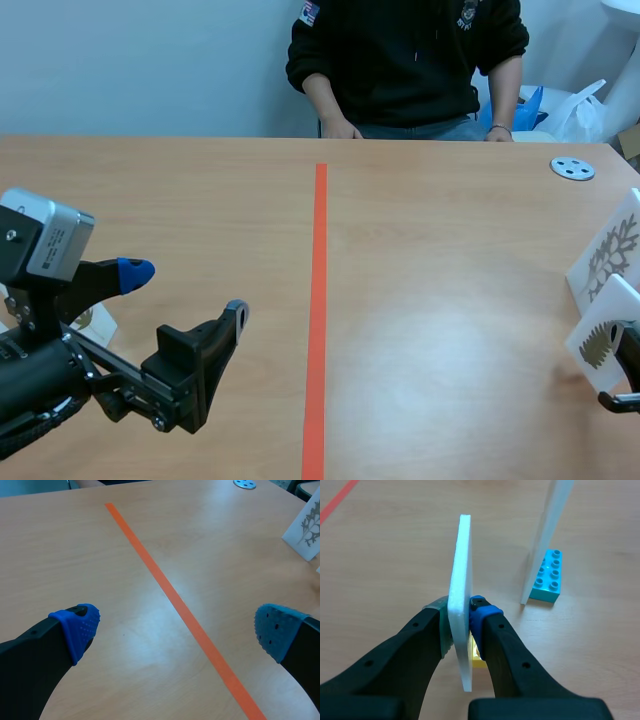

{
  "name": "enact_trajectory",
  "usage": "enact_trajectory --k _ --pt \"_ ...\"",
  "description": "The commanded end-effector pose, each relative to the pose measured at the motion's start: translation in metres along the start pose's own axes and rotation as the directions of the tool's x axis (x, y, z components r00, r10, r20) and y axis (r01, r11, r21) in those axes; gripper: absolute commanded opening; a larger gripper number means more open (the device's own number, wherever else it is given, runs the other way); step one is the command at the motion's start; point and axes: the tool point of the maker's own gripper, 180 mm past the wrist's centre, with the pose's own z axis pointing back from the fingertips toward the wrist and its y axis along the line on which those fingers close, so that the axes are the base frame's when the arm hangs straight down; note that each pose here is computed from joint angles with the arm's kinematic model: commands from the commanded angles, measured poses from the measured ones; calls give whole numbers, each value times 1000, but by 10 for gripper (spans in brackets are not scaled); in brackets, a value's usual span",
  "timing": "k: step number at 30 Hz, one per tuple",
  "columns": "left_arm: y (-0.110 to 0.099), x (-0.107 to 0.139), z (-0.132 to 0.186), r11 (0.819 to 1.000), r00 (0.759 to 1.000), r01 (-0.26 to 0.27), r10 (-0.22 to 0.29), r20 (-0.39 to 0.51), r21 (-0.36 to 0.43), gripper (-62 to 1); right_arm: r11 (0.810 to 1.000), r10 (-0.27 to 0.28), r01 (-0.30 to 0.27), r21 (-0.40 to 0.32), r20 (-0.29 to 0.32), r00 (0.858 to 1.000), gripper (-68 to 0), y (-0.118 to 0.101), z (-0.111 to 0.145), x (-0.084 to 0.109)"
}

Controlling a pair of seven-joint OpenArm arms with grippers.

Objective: Sort the leaf by its shape. The table is split by an orange tape line. A compound leaf with several leaflets goes to the left side, a simple leaf with one blade goes to the right side. Return to the home posture when a red brick is placed on the table.

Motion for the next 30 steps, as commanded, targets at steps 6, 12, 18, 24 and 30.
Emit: enact_trajectory --k 6,12,18,24,30 --pt "0 12 0 1000 999 4 -4 37 2 14 999 -8 9 -48 27 1000 -638 -13 -6 4" --pt "0 12 0 1000 999 4 -4 37 2 14 996 -6 7 -87 9 1000 -594 -21 -4 -4" --pt "0 12 0 1000 999 4 -4 37 2 14 996 -5 7 -87 22 1000 -311 -21 -4 -1" --pt "0 12 0 1000 999 4 -4 37 2 14 996 4 6 -87 113 994 -50 -22 -3 16" --pt "0 12 0 1000 999 4 -4 38 2 14 999 15 -9 -39 158 987 4 -14 0 30"
